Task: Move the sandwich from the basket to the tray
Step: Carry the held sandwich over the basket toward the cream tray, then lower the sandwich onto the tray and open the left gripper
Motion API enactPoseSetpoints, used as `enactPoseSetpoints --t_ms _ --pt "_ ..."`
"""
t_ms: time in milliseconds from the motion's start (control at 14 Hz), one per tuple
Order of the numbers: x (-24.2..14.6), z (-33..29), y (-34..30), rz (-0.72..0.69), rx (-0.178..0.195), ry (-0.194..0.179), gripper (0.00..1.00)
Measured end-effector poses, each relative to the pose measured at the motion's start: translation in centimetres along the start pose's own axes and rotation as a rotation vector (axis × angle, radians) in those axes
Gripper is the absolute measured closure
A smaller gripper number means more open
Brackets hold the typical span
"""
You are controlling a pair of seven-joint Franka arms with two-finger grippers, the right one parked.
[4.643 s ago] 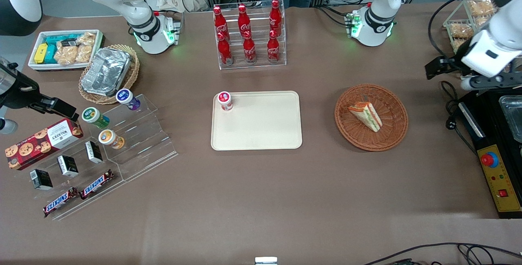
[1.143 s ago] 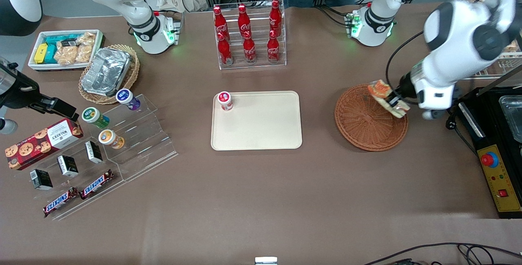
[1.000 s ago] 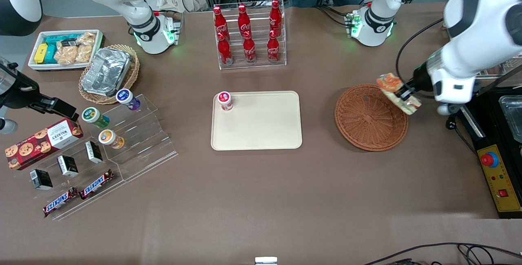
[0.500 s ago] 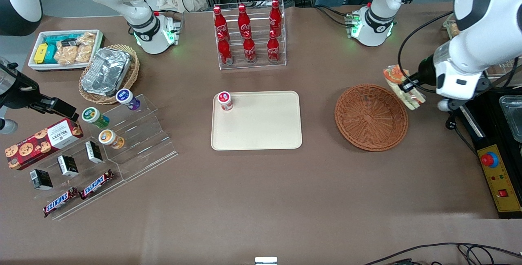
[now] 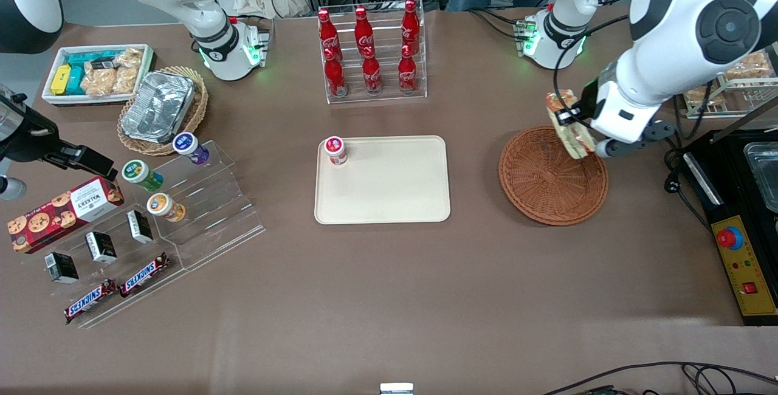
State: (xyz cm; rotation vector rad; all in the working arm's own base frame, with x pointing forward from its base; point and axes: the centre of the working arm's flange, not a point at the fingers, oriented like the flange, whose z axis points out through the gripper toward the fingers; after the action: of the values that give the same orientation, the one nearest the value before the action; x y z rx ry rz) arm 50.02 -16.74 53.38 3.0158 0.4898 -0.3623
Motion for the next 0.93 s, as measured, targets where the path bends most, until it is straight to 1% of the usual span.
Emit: enactPoseSetpoints --t_ms 214,357,643,786,929 --pt "-2.2 0.6 4.6 0.095 -0.036 0.044 0.85" --pt "-3.1 2.3 7.8 0.145 -0.065 0.042 0.85" --pt "-3.0 8.6 13.6 0.270 -0.084 0.023 0.85" --pt "-2.8 12.2 16.1 0.361 -0.101 0.025 0.85" --pt "-2.9 15.8 18.3 0.431 -0.121 0.038 0.85"
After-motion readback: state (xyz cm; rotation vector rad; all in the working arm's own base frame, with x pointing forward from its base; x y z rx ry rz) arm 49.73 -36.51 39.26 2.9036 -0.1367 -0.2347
